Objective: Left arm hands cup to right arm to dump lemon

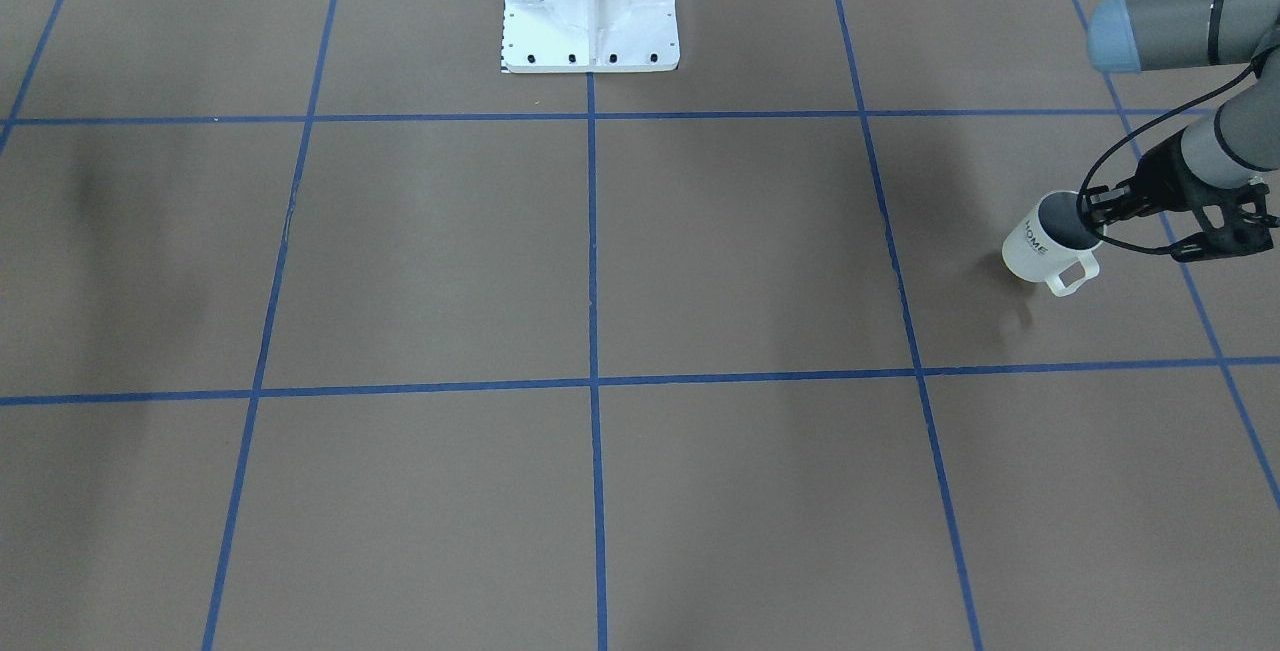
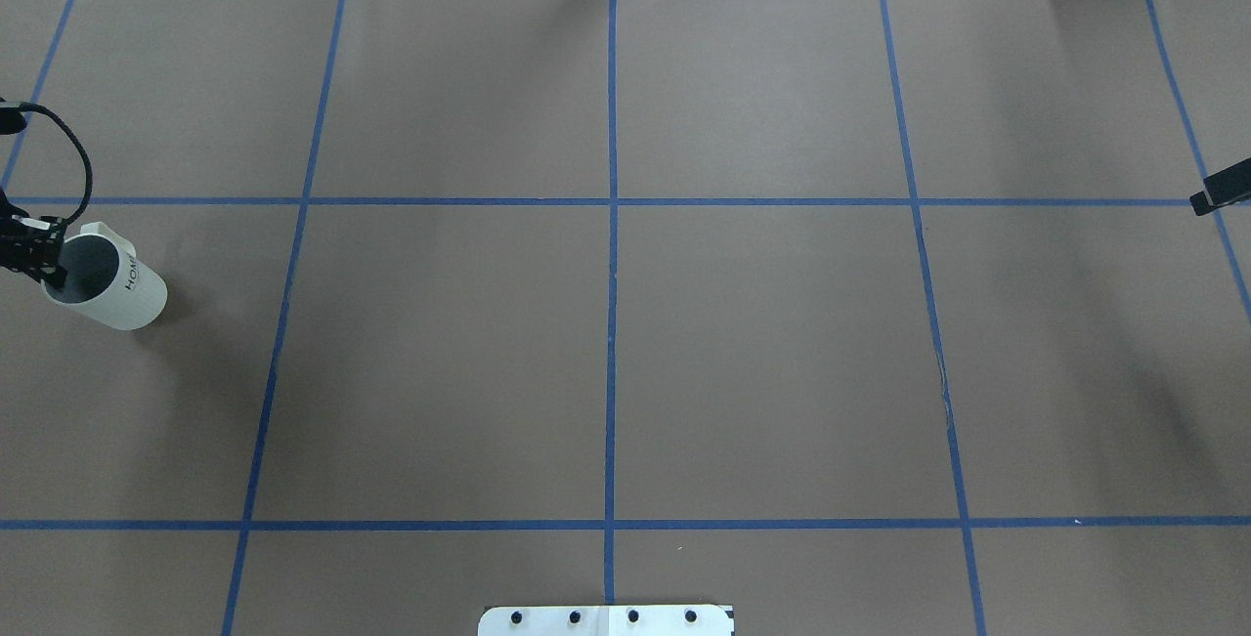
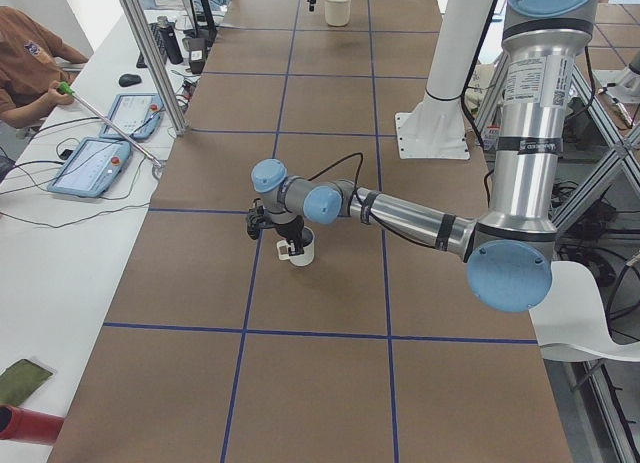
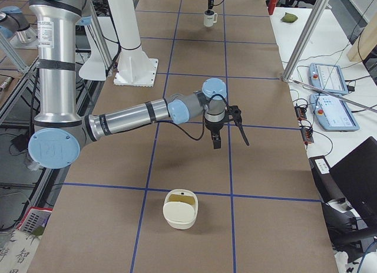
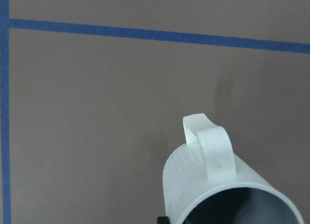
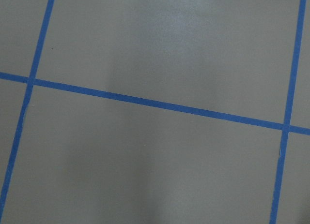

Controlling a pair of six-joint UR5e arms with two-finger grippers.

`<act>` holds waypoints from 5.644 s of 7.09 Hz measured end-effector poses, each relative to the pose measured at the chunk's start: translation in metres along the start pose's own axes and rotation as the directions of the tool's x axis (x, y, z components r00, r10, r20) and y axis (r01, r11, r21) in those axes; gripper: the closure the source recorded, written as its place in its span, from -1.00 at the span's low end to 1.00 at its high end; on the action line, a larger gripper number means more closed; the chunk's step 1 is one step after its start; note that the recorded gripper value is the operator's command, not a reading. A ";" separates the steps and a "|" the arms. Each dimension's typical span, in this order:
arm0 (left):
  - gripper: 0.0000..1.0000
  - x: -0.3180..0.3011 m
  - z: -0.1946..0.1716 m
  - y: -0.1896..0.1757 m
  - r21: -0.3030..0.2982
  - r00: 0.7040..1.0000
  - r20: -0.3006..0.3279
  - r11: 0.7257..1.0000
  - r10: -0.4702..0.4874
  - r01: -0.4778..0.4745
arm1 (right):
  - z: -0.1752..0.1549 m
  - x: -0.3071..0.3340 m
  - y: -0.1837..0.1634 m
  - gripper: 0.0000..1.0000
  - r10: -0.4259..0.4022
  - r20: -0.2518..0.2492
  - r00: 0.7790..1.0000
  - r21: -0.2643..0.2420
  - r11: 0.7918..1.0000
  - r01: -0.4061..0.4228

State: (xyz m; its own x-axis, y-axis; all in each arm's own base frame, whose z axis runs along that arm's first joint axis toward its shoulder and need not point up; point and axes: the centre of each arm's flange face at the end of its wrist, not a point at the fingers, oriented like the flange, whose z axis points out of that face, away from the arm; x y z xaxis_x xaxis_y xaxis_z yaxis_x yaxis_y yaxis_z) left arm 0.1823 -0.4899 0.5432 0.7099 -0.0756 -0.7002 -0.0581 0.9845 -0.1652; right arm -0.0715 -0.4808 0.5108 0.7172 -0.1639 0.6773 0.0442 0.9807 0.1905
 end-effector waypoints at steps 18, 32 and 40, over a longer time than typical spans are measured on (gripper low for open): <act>-1.00 -0.118 -0.076 -0.006 0.131 0.986 -0.004 0.978 0.164 -0.162 | 0.000 0.075 0.020 -0.99 -0.014 0.023 1.000 -0.023 1.000 0.015; -1.00 -0.208 -0.110 -0.011 0.176 0.997 0.006 0.982 0.071 -0.071 | 0.008 0.129 0.067 -0.99 0.028 0.025 0.999 -0.052 0.998 -0.027; -1.00 -0.216 -0.105 0.012 0.171 0.999 0.015 0.984 0.052 -0.054 | 0.010 0.134 0.077 -0.99 0.042 0.002 0.999 -0.066 0.997 -0.042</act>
State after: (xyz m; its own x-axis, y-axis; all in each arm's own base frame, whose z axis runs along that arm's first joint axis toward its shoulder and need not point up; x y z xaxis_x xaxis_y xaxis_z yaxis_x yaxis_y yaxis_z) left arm -0.0457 -0.4779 0.6197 0.7166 -0.0221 -0.6971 0.0249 0.9997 -0.0061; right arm 0.0208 -0.4281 0.6235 0.7167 -0.1224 0.6865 0.0596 0.9916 0.1146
